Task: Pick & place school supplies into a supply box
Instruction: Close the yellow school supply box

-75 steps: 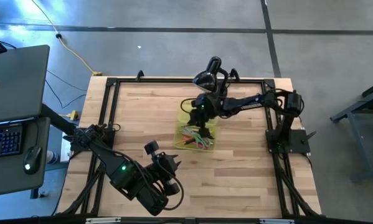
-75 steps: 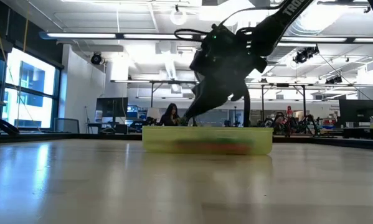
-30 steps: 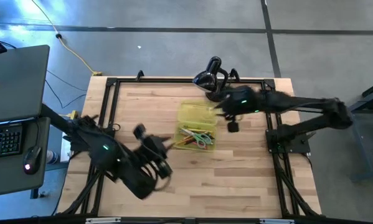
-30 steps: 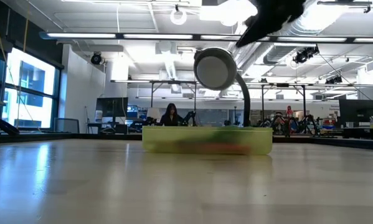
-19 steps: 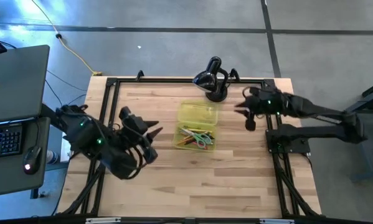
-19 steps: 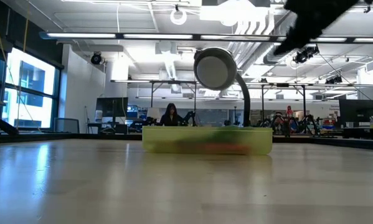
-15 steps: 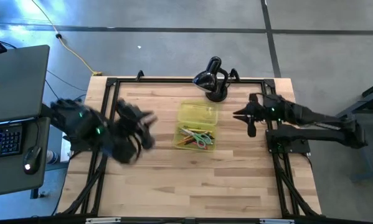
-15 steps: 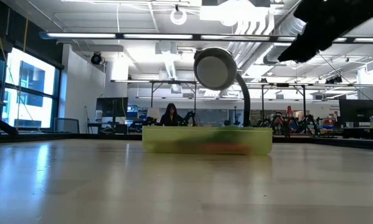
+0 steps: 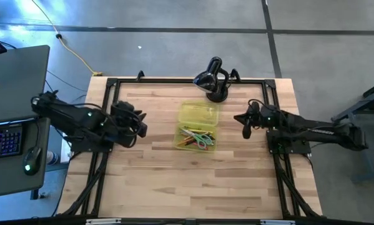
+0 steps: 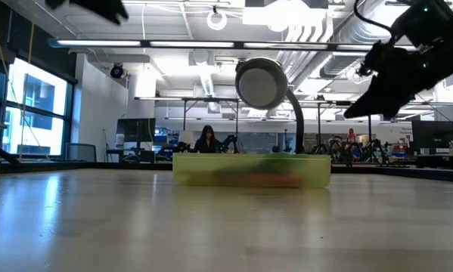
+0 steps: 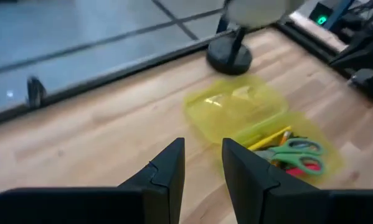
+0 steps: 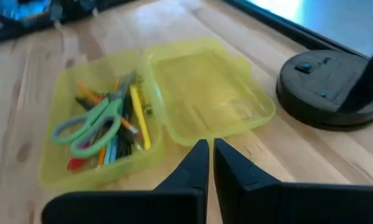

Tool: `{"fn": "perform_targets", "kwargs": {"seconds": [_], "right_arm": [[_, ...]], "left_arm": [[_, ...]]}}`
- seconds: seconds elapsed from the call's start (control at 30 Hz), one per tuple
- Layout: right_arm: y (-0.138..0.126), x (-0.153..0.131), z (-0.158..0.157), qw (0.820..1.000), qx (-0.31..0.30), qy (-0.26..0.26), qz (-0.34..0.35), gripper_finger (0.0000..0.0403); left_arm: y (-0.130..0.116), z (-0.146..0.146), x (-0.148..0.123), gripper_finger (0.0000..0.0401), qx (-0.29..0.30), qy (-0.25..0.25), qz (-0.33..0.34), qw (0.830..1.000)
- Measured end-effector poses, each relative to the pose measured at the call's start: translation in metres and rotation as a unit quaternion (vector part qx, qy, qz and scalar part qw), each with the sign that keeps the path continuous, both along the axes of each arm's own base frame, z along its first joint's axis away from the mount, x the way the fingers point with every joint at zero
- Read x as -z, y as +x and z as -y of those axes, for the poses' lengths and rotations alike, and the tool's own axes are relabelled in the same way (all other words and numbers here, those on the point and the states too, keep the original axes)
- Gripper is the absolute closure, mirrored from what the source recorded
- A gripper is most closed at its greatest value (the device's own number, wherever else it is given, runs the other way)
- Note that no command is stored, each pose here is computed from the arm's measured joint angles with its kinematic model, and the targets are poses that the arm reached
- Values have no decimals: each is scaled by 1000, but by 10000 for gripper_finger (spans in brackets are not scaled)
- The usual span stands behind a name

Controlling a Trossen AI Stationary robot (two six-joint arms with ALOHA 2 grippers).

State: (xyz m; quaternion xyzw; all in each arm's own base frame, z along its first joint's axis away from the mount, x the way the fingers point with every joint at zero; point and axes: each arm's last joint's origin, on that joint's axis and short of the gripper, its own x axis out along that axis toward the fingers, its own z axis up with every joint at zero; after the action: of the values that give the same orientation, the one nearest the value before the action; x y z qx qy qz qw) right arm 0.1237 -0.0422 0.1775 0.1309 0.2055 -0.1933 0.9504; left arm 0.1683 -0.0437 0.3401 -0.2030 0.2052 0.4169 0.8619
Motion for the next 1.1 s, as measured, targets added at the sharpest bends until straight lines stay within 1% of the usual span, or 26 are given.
{"fn": "perform_targets", "kwargs": {"seconds": [0.07, 0.2, 0.27, 0.33, 0.37, 0.43, 0.5, 0.57, 0.63, 0.7, 0.77, 0.87, 0.93, 0.97, 1.03, 1.1], "right_arm": [[0, 8, 1, 999, 28, 13, 14, 402], [-4, 26, 4, 993, 113, 30, 21, 402], [-5, 32, 4, 991, 130, 37, 15, 402], [-4, 37, 4, 990, 133, 51, 8, 402], [-4, 39, 4, 989, 132, 65, 6, 402], [-3, 41, 4, 987, 135, 93, 4, 402], [-1, 43, 4, 983, 142, 112, 7, 402], [2, 42, 6, 981, 156, 112, 23, 403], [6, 41, 8, 980, 169, 102, 37, 403], [9, 40, 10, 979, 173, 96, 45, 403], [11, 43, 12, 978, 176, 102, 40, 403], [12, 49, 15, 974, 190, 121, 24, 403], [13, 52, 15, 973, 195, 126, 11, 403], [13, 54, 15, 972, 196, 127, 5, 403], [13, 56, 15, 972, 197, 128, -3, 402], [13, 57, 16, 972, 199, 129, -8, 402]], "left_arm": [[-1, -8, 23, 263, -24, -22, 11, 999], [-5, -28, 64, 263, -73, -92, 41, 992], [-3, -39, 84, 263, -95, -120, 54, 987], [1, -51, 99, 263, -101, -138, 70, 983], [4, -56, 105, 263, -91, -144, 71, 983], [10, -68, 116, 263, -52, -147, 75, 985], [18, -79, 122, 263, -3, -149, 105, 983], [27, -88, 126, 263, 36, -154, 139, 978], [32, -95, 131, 265, 57, -152, 144, 976], [35, -102, 136, 275, 57, -144, 129, 979], [37, -107, 146, 293, 45, -151, 106, 982], [45, -108, 158, 337, 47, -167, 87, 981], [51, -108, 165, 373, 60, -185, 87, 977], [54, -107, 169, 384, 64, -197, 88, 974], [61, -106, 174, 386, 63, -206, 98, 971], [65, -104, 177, 370, 58, -207, 102, 971]]}}
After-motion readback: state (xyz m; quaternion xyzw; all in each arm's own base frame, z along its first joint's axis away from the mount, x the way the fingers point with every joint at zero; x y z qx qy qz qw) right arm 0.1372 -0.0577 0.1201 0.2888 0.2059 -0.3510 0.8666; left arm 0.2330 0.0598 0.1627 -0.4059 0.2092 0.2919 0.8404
